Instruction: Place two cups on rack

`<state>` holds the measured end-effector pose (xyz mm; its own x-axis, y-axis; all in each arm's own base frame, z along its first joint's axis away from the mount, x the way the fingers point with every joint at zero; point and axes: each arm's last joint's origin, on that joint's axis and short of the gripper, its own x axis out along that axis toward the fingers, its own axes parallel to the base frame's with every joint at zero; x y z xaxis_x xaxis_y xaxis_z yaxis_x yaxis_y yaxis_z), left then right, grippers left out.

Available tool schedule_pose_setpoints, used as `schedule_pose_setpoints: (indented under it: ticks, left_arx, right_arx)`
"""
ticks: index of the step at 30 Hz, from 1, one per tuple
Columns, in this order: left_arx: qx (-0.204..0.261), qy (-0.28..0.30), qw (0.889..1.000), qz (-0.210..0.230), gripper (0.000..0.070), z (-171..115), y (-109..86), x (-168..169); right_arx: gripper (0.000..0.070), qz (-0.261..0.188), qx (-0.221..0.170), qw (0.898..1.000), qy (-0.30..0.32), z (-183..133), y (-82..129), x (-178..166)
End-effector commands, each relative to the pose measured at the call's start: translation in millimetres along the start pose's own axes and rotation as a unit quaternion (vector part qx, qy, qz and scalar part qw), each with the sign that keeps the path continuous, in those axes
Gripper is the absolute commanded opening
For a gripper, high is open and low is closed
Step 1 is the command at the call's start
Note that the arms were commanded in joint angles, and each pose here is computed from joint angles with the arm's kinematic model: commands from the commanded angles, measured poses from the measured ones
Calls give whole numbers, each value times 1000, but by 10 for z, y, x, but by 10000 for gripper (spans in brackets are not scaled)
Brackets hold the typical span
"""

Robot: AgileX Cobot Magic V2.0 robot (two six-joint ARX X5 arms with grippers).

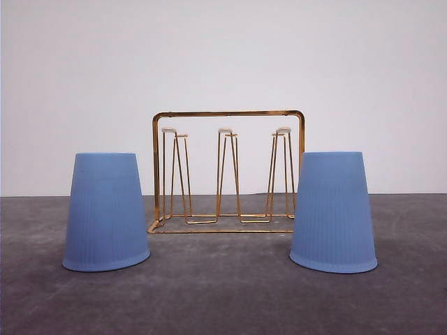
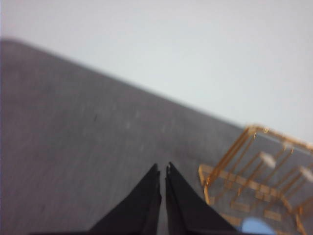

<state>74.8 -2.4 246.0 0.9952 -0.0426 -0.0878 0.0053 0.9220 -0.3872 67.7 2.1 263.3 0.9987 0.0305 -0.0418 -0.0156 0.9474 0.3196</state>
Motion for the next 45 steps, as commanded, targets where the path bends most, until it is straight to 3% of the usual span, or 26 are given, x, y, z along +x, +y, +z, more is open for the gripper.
schedule_pose_setpoints:
  ticks: [1,4,7,14,17,20,26,28,29,30,31,33,35,40,45]
  left_arx:
    - [-4,30,1000,7,4,93,-43,-28]
    - [1,102,995,8,4,189,-99,-28]
    - [26,177,984,-3,4,245,-143,20]
    - [72,283,953,-77,4,319,-230,278]
    - [101,298,943,-105,4,331,-305,370]
    - [165,296,929,-150,4,324,-428,408]
    - [292,283,885,-227,4,334,-649,415]
    - [313,276,876,-242,4,340,-677,409]
    - [318,274,874,-246,4,340,-685,407]
    - [319,273,873,-250,38,339,-690,406]
    - [319,273,872,-253,119,338,-694,404]
    - [316,274,871,-258,364,337,-698,403]
    - [311,275,873,-258,527,337,-699,403]
    - [252,287,891,-246,504,329,-731,470]
    - [231,323,886,-239,505,210,-799,684]
  right_arx:
    - [7,-6,-13,1000,21,95,32,-12]
    - [6,-3,-37,997,72,209,81,16]
    - [7,33,-71,988,132,237,119,102]
    - [7,124,-67,960,240,120,146,375]
    - [7,137,-89,952,258,83,154,448]
    - [7,150,-113,948,258,71,184,474]
    - [7,195,-170,933,251,47,281,453]
    - [9,206,-179,929,251,40,302,448]
    - [12,211,-182,927,251,37,312,445]
    - [64,214,-185,926,251,35,319,444]
    - [143,215,-188,925,250,34,322,443]
    - [350,211,-193,926,248,36,322,445]
    - [476,206,-195,927,245,40,321,447]
    - [477,203,-195,928,245,41,320,448]
    - [477,203,-195,928,243,43,320,449]
